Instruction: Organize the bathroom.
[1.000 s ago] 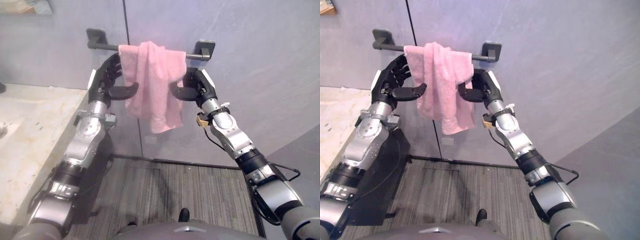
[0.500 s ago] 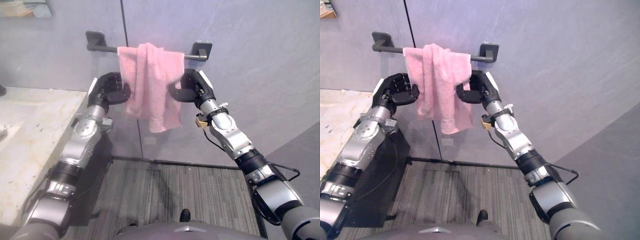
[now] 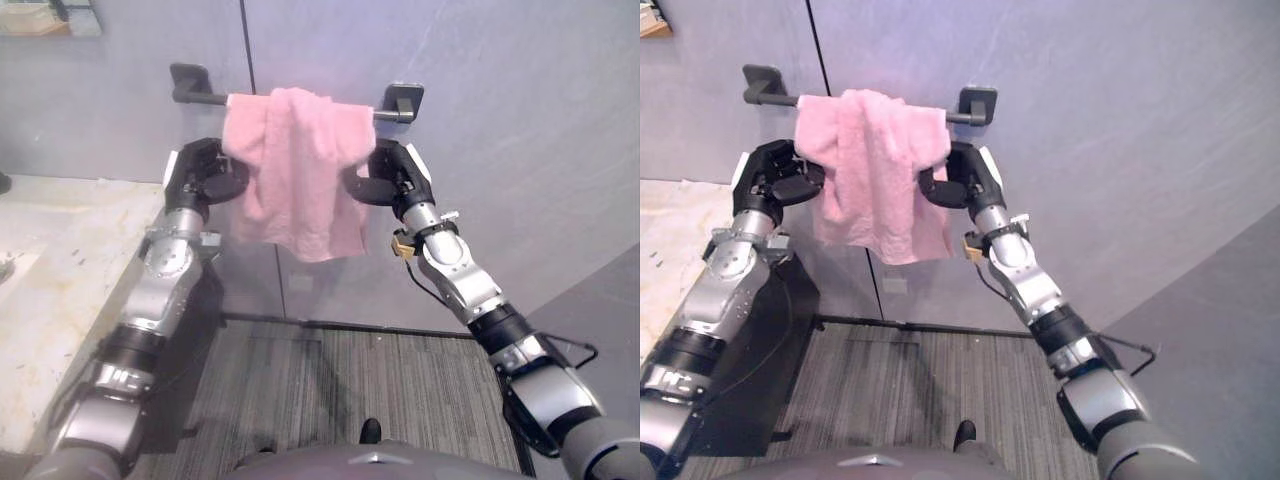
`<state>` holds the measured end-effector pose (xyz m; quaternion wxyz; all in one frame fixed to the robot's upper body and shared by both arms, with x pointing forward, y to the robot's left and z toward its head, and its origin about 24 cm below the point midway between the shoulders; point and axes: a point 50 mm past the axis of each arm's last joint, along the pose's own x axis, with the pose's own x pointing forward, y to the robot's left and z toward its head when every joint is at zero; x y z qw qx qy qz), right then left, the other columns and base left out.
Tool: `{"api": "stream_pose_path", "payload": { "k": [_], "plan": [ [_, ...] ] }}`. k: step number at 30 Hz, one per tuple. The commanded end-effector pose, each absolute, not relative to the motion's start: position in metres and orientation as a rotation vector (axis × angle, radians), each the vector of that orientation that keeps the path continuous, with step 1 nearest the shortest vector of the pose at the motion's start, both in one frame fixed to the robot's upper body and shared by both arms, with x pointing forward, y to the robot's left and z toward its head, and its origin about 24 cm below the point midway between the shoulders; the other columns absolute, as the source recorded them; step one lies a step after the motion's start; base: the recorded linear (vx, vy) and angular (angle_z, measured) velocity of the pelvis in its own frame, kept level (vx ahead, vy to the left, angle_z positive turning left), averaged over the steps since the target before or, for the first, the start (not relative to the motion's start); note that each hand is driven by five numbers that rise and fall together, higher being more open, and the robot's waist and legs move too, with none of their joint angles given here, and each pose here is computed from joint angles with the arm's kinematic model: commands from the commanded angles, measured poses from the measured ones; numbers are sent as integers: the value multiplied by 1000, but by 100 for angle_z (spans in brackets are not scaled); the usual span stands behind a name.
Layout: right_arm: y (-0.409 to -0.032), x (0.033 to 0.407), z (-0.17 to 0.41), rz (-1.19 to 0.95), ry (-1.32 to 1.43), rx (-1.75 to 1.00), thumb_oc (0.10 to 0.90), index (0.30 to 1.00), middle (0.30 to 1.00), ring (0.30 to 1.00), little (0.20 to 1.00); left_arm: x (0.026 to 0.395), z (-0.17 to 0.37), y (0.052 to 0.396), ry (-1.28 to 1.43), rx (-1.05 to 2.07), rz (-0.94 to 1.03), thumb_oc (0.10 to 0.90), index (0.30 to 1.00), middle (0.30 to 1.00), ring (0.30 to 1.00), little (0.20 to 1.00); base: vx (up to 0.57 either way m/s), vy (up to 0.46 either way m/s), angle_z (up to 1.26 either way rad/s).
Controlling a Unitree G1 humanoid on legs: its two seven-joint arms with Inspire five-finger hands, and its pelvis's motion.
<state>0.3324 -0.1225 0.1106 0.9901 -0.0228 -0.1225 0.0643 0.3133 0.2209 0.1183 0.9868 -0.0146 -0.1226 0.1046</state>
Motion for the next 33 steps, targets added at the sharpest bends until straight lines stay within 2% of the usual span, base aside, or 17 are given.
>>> {"api": "stream_pose_path", "payload": {
  "k": [1,9,16,20,26,33],
  "plan": [
    [-130,329,137,-3,-424,46,400,300,300,300,300,309,166,214,-553,-43,278,400,300,300,300,300,-21,1,-4],
    [-129,319,118,-168,-369,222,400,300,300,300,300,301,150,199,-550,-126,407,400,300,300,300,300,-21,0,-1],
    [-133,321,114,-249,-340,263,400,300,300,300,300,298,150,201,-586,-165,554,400,300,300,300,300,-16,2,-2],
    [-134,321,112,-248,-335,254,400,300,300,300,300,296,150,204,-603,-182,614,400,300,300,300,300,0,0,0],
    [-135,319,110,-236,-310,234,400,300,300,300,300,288,150,215,-630,-228,812,400,300,300,300,300,0,0,0],
    [-134,321,111,-192,-298,220,400,300,300,300,300,291,144,213,-585,-212,810,400,300,300,300,300,0,0,0]
  ]
}}
